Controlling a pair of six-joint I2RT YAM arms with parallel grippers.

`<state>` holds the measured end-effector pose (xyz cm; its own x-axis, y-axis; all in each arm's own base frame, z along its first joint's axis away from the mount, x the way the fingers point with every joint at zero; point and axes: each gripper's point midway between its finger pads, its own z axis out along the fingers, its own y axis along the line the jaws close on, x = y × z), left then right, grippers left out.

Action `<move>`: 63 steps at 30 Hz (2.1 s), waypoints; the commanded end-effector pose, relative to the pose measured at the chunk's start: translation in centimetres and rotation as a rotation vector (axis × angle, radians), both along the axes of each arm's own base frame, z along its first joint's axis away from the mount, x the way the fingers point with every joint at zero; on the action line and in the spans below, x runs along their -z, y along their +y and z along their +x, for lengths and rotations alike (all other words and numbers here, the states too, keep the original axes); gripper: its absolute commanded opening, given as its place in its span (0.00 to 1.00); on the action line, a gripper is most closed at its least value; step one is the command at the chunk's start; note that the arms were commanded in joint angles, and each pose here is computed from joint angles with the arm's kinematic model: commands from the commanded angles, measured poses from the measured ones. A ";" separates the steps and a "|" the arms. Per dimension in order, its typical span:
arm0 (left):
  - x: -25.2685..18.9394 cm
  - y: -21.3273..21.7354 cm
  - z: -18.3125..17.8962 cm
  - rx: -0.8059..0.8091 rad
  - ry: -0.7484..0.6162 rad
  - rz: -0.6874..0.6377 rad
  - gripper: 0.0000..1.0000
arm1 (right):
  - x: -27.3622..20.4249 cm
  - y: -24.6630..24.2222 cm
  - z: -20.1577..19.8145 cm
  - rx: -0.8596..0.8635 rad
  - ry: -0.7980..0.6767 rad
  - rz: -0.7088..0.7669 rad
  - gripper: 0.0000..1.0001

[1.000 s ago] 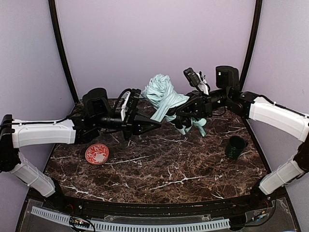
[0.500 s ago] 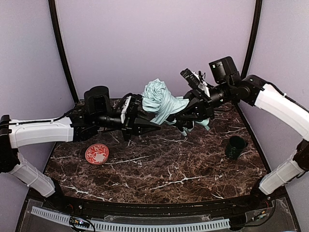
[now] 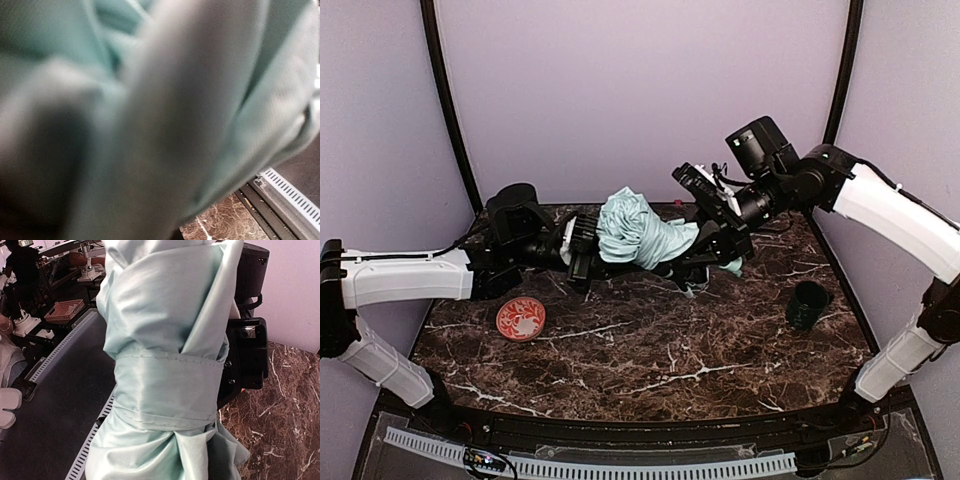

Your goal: Put away the umbrella

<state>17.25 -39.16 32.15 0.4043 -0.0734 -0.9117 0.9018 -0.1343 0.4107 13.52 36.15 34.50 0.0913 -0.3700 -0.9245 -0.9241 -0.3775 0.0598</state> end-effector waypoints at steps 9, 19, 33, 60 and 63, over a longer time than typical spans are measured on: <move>-6.9 1.6 3.1 -0.103 -0.049 -0.158 0.18 | -1.1 0.1 -7.2 -0.272 0.052 0.075 0.00; -6.5 2.5 3.6 -0.187 0.116 -0.101 0.28 | -2.0 0.5 -5.9 -0.182 0.012 0.112 0.00; 4.2 10.0 8.6 -0.663 0.103 0.048 0.62 | 0.6 -0.6 4.0 0.286 0.002 0.113 0.00; -6.5 1.5 6.2 -0.180 0.215 0.196 0.62 | 4.9 0.4 5.6 0.345 -0.316 -0.001 0.00; -5.3 0.3 5.8 -0.141 0.199 0.230 0.63 | 4.4 0.6 5.3 0.328 -0.299 0.012 0.00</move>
